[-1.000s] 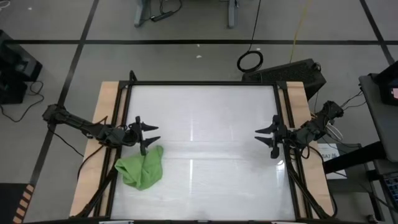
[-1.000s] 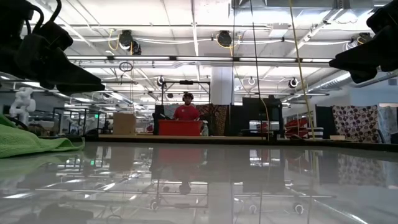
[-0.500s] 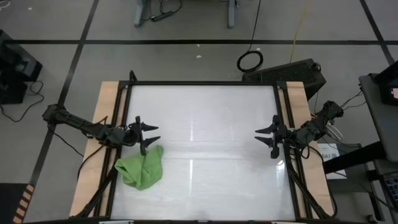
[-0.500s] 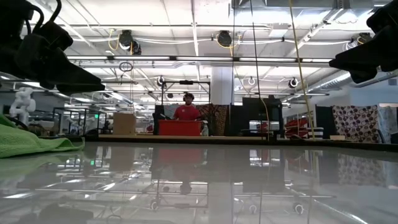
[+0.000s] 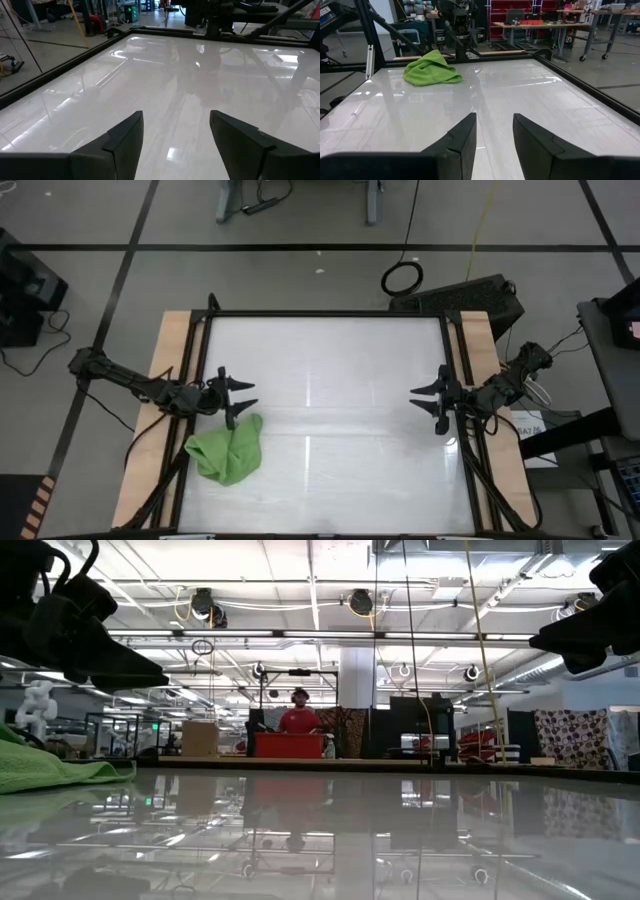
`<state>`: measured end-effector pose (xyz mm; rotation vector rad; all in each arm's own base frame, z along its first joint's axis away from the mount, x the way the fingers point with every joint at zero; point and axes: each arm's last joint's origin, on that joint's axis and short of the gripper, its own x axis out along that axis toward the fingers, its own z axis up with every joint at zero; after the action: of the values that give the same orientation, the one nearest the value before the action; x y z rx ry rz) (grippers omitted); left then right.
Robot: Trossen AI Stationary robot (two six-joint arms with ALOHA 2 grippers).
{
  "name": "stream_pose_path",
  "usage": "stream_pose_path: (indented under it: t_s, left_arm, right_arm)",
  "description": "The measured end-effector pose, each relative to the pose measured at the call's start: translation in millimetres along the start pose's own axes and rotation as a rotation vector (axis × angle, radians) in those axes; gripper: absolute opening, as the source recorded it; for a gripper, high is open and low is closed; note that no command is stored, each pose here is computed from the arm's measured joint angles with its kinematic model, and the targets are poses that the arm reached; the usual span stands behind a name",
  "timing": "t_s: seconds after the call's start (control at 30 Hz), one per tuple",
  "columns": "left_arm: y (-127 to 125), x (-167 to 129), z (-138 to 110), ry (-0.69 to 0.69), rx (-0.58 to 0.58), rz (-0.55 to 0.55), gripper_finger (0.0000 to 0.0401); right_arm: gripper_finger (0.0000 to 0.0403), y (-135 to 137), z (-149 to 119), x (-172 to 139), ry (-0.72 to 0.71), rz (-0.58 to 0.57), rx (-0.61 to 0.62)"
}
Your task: Roll towel into tight, uniform cylinder
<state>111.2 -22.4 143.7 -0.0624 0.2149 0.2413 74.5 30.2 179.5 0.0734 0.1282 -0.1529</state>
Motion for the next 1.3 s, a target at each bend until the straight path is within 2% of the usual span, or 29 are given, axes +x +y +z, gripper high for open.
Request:
stream_pose_path:
  t_s: [1.03, 1.3]
  left_arm:
    - [0.0, 0.0, 0.0, 0.000, 0.000, 0.000, 0.0235]
    - [0.0, 0.0, -0.1, 0.000, 0.001, 0.000, 0.0235]
  right_arm:
    - [0.0118, 0.0, 0.1, 0.0, 0.000, 0.000, 0.001]
    - [0.0118, 0.7, 3.4, 0.0, -0.028, 0.007, 0.130]
